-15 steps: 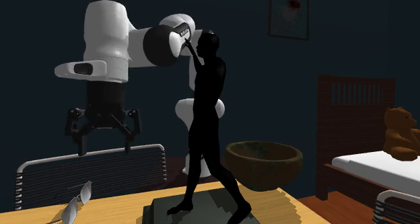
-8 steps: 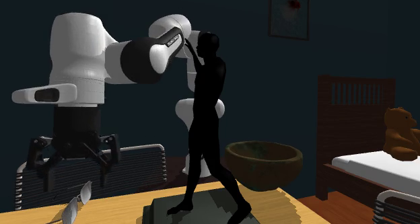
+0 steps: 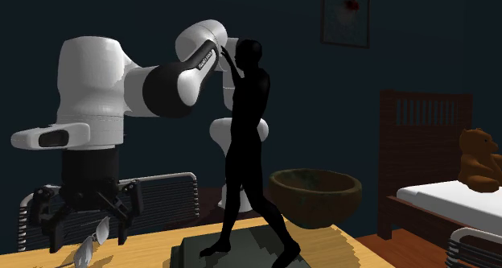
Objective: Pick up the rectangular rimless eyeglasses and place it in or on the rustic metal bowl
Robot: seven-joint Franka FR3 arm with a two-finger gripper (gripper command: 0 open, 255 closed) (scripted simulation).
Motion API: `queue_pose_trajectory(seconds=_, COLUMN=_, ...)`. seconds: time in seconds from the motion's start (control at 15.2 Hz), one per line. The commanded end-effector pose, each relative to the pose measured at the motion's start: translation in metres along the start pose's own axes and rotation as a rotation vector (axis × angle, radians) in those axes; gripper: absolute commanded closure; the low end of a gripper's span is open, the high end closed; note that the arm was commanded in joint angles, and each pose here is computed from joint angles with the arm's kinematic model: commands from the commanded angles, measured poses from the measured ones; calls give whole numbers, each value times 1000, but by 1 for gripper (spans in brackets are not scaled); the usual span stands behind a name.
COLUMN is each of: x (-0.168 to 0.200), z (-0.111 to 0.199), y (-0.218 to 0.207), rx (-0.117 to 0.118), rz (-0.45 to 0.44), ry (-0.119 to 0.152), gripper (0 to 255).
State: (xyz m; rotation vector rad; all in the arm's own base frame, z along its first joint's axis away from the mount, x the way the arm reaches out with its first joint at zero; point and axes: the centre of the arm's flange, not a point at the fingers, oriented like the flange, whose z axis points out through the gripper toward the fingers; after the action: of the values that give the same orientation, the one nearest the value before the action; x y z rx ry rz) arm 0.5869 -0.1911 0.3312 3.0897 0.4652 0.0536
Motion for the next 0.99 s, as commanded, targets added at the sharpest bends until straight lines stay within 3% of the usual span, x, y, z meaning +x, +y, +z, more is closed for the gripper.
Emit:
queue_pose_trajectory(seconds=0.0, x=0, z=1, y=0, rx=0, rz=0, ry=0, gripper=0)
queue_pose_trajectory(seconds=0.26, x=0, z=1, y=0, rx=0, rz=0, ry=0, gripper=0)
queue_pose_trajectory(seconds=0.33, x=0, z=1, y=0, rx=0, rz=0, ry=0, gripper=255)
queue_pose_trajectory(seconds=0.92, x=0, z=1, y=0, rx=0, rz=0, ry=0, gripper=255)
